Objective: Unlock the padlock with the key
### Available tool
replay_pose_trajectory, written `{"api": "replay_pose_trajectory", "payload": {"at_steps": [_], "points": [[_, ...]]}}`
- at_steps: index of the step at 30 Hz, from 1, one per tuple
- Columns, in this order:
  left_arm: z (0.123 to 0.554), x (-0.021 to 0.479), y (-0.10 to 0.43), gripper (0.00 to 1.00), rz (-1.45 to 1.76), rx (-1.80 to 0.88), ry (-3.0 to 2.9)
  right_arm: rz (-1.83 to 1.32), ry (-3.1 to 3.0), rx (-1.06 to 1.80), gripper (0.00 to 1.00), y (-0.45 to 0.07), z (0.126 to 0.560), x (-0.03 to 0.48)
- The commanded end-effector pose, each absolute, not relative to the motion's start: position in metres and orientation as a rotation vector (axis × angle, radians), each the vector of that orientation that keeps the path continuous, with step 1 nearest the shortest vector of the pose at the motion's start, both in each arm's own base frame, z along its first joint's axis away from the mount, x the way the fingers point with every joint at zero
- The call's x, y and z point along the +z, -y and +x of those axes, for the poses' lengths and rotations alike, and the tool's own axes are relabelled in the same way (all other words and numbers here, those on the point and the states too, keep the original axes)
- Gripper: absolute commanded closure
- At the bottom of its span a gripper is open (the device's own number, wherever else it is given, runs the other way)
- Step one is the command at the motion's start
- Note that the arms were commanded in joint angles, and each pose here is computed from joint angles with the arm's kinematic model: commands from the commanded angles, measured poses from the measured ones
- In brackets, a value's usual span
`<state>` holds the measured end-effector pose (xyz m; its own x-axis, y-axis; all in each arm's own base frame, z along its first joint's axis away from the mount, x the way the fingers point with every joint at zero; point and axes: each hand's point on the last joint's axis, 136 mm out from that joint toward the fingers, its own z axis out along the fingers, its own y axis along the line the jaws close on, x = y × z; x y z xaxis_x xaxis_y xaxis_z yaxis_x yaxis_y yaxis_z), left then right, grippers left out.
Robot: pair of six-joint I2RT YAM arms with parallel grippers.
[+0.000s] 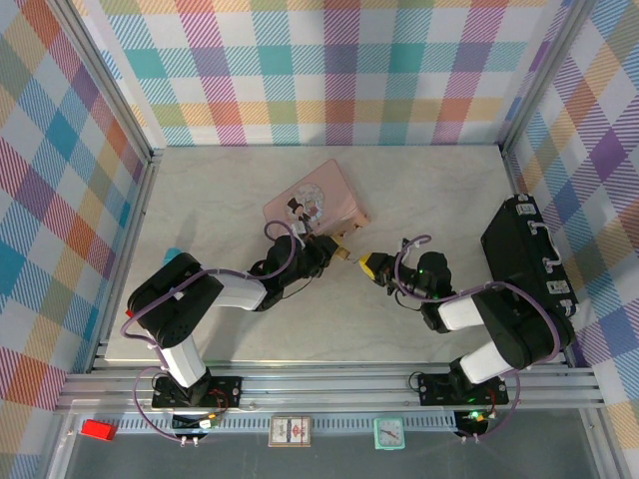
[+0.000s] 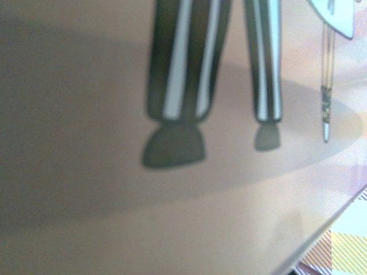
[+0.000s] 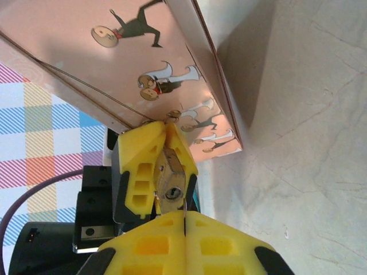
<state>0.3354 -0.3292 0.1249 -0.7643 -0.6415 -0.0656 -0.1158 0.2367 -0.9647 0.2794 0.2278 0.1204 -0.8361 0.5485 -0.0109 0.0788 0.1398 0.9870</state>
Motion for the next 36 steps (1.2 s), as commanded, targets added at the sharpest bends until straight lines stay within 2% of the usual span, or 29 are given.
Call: {"api": "replay_pose_trajectory", "payload": {"at_steps": [1, 36], "points": [[0.323, 0.138, 0.343, 0.95, -0.760, -1.709, -2.053, 0.586, -2.030, 1.745, 1.00, -0.228, 0.277, 0.126], [0.323, 0.138, 0.333, 0.95, -0.871, -1.698, -1.968, 0.746, -1.969, 1.662, 1.00, -0.225, 0.275, 0.125]]}}
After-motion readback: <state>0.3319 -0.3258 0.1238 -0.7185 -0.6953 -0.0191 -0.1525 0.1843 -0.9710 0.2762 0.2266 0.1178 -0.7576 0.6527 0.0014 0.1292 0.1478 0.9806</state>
